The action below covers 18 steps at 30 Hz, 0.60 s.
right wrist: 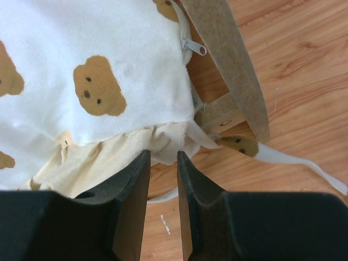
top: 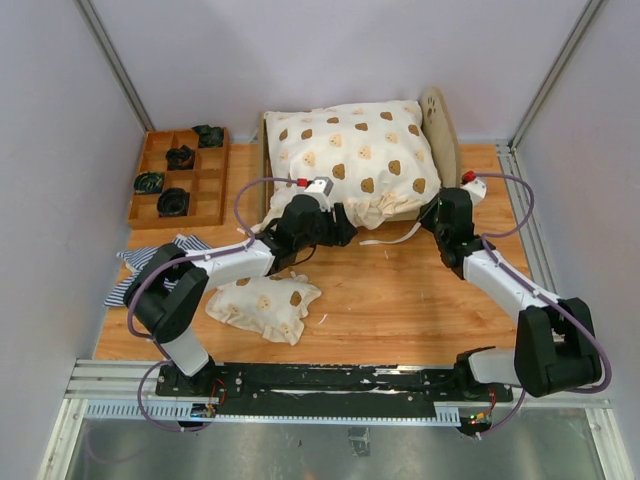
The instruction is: Set up the pet bed
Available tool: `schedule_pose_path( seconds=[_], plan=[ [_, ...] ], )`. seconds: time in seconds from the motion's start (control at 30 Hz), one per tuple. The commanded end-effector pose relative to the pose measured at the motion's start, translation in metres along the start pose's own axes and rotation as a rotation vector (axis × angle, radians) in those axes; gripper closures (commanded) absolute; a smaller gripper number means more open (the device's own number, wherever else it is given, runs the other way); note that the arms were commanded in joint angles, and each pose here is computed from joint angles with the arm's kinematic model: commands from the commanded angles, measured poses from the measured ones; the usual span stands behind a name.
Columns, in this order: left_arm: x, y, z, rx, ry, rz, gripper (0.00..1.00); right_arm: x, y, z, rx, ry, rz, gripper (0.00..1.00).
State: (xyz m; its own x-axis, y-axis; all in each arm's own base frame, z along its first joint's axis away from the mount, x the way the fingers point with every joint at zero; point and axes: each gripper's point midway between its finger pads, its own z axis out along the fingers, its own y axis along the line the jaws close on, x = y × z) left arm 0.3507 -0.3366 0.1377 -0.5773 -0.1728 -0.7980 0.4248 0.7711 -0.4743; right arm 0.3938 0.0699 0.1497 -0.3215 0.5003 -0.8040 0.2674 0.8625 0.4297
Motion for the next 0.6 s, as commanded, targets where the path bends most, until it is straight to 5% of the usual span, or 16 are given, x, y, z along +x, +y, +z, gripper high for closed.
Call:
schedule_pose_path(
  seconds=[0.0,0.57],
  plan=[
    [-0.0092,-0.0029,0.0088,0.026,-0.027,-0.015,0.41,-0.0037,-0.001,0.0089,-0.005,-0.014,0.027,0.72],
    [-0.0081,0.0064,0.0121,0.019,-0.03,-0.041,0.42,0.0043,-0.003,0.0145,-0.043,-0.019,0.086,0.67]
  ],
)
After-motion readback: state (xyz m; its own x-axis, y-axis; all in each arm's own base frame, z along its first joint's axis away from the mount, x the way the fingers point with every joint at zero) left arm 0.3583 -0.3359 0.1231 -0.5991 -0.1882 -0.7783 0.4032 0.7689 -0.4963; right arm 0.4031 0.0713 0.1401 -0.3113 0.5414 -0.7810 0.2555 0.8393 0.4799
